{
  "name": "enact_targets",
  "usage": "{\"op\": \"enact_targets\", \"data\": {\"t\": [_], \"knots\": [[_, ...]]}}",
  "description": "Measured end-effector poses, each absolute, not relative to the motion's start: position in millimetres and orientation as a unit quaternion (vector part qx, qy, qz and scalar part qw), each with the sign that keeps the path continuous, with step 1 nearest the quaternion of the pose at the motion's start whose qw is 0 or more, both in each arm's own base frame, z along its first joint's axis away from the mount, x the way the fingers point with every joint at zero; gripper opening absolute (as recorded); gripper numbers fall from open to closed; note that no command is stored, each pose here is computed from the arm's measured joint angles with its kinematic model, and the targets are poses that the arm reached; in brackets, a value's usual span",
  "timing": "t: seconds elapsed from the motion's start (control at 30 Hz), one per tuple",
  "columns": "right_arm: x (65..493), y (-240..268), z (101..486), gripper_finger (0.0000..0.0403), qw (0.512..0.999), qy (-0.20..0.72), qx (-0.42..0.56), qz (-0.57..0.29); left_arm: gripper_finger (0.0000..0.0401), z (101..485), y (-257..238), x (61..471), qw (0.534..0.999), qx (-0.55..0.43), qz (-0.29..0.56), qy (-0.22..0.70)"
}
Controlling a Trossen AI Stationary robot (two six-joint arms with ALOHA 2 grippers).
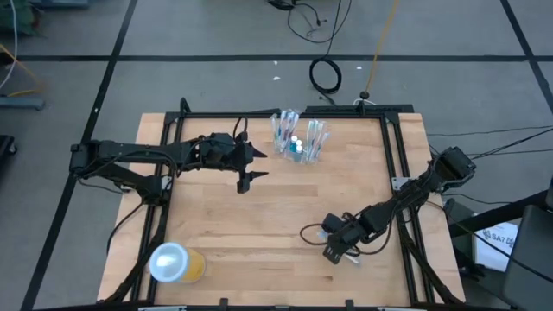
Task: Pick & Place toothbrushing station
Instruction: Put the blue toothbrush into the transparent organizer
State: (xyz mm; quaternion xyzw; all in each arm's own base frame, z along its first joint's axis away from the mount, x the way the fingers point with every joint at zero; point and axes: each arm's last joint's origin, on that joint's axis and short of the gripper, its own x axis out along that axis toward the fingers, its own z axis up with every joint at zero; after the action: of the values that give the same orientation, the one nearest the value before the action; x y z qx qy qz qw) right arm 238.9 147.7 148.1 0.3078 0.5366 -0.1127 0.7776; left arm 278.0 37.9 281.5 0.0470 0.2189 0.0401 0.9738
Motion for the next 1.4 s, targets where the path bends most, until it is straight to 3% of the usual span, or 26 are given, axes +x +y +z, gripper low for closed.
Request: {"op": "enact_targets", "data": {"t": [0.13, 0.4, 0.67, 0.97, 1.4], "knots": [[250.0, 139.1, 164.3, 0.0003, 0.825, 0.481, 0.286, -0.076, 0.0269, 289.9, 27.8, 273.6, 0.978, 0.052, 0.025, 0.201], [282.3, 110.6, 185.7, 0.0, 0.927, 0.343, 0.145, -0.035, 0.0269, 309.0, 11.2, 254.5, 0.982, 0.067, -0.003, 0.176], [314.5, 56.7, 214.6, 0.0001, 0.98, 0.185, 0.04, -0.057, 0.0269, 317.5, 6.8, 239.3, 0.982, 0.071, -0.01, 0.175], [309.6, 1.2, 255.7, 0.0001, 0.982, 0.086, -0.047, -0.162, 0.0269, 311.6, 6.9, 236.5, 0.976, 0.068, -0.012, 0.209], [298.7, -30.9, 265.8, 0.0001, 0.909, 0.104, -0.136, -0.379, 0.0269, 297.7, 7.2, 229.3, 0.957, 0.038, 0.001, 0.288]]}}
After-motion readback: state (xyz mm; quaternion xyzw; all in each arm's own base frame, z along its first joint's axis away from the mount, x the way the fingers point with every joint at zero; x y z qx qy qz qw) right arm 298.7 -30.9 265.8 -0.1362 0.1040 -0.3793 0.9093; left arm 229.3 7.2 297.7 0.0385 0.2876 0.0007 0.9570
